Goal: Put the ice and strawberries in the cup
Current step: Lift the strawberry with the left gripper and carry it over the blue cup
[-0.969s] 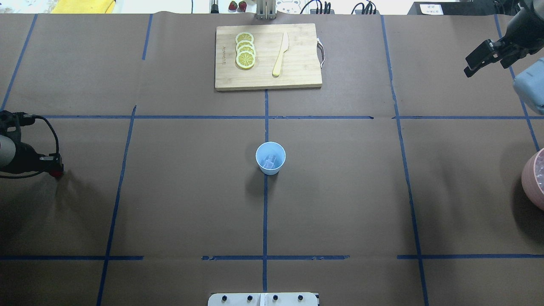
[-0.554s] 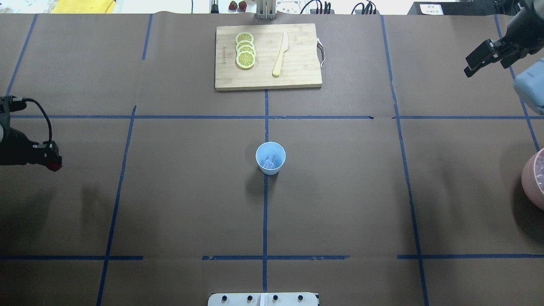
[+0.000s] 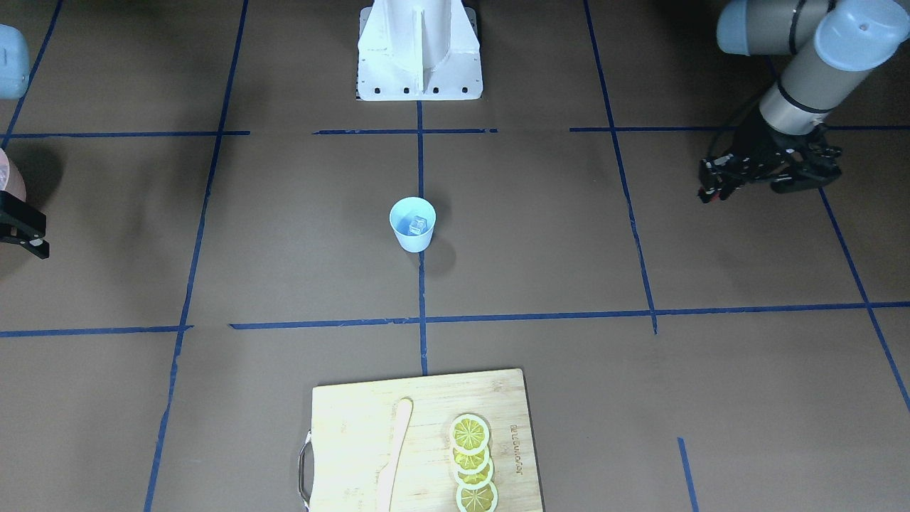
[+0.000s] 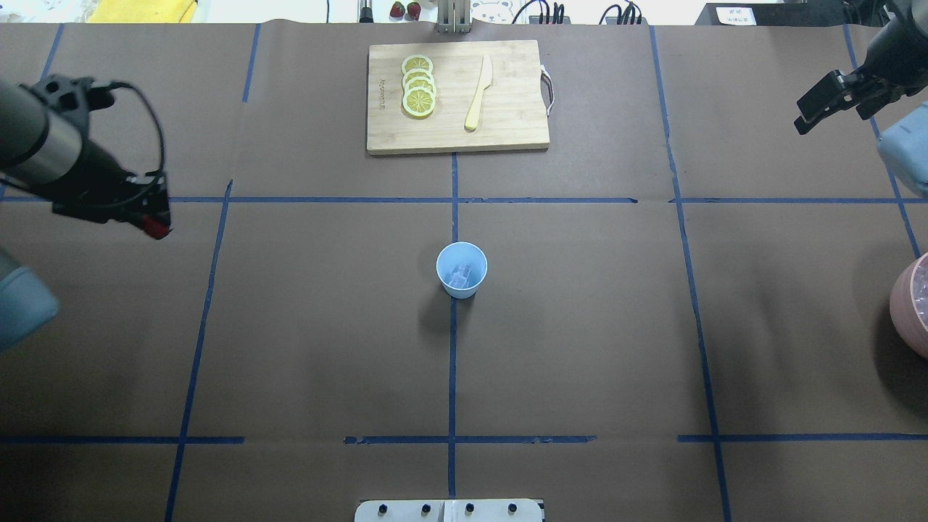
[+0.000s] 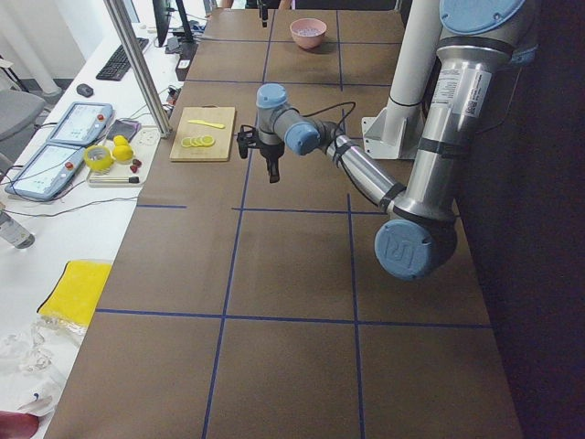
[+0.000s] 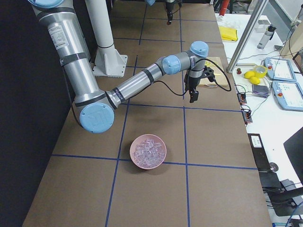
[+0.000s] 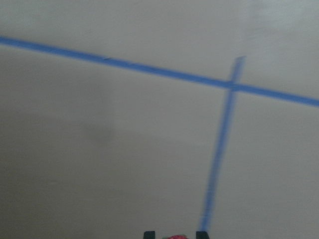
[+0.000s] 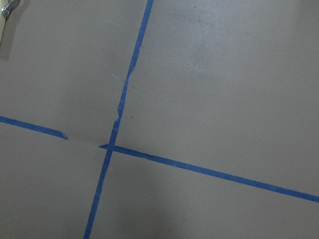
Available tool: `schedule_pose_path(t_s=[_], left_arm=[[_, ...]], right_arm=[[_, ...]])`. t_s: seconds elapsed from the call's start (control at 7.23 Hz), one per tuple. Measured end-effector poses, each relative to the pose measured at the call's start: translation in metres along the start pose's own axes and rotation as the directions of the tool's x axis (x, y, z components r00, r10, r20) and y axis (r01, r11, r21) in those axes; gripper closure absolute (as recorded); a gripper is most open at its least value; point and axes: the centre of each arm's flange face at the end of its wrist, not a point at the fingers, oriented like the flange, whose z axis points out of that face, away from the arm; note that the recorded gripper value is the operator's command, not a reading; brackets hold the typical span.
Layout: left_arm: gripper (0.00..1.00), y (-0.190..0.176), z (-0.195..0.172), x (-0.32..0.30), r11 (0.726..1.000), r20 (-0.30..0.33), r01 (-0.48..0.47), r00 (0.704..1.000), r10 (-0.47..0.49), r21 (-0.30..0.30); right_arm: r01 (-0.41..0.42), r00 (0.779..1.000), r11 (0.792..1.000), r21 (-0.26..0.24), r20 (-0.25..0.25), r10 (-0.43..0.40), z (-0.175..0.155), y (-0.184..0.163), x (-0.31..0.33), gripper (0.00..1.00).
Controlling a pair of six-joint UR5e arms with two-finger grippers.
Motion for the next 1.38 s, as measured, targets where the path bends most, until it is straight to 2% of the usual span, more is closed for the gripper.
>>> schedule_pose_path(t_s=[0.28,0.83,1.11,1.38], left_arm=[[1.0,0.02,-0.003,0.093,1.0,0.012,0.024,1.0,-0.024,-0.002],[1.0,0.064,0.028,0.253,0.995,-0.014,0.102,0.995,-0.102,-0.01],[1.0,0.068,0.045,0.311,0.993,-0.037,0.111,0.993,-0.112,-0.024],[0.98,0.068,0.064,0.336,0.993,-0.06,0.112,0.992,-0.114,-0.034]], right_arm=[[-0.009,1.0,1.0,0.004,-0.003,0.009,0.003,0.004,0.011,0.0],[-0.027,1.0,1.0,0.004,-0.007,0.027,0.006,0.011,0.026,0.0],[-0.028,1.0,1.0,0.004,-0.008,0.028,0.007,0.012,0.028,0.0],[-0.028,1.0,1.0,0.005,-0.007,0.028,0.007,0.012,0.028,0.0]])
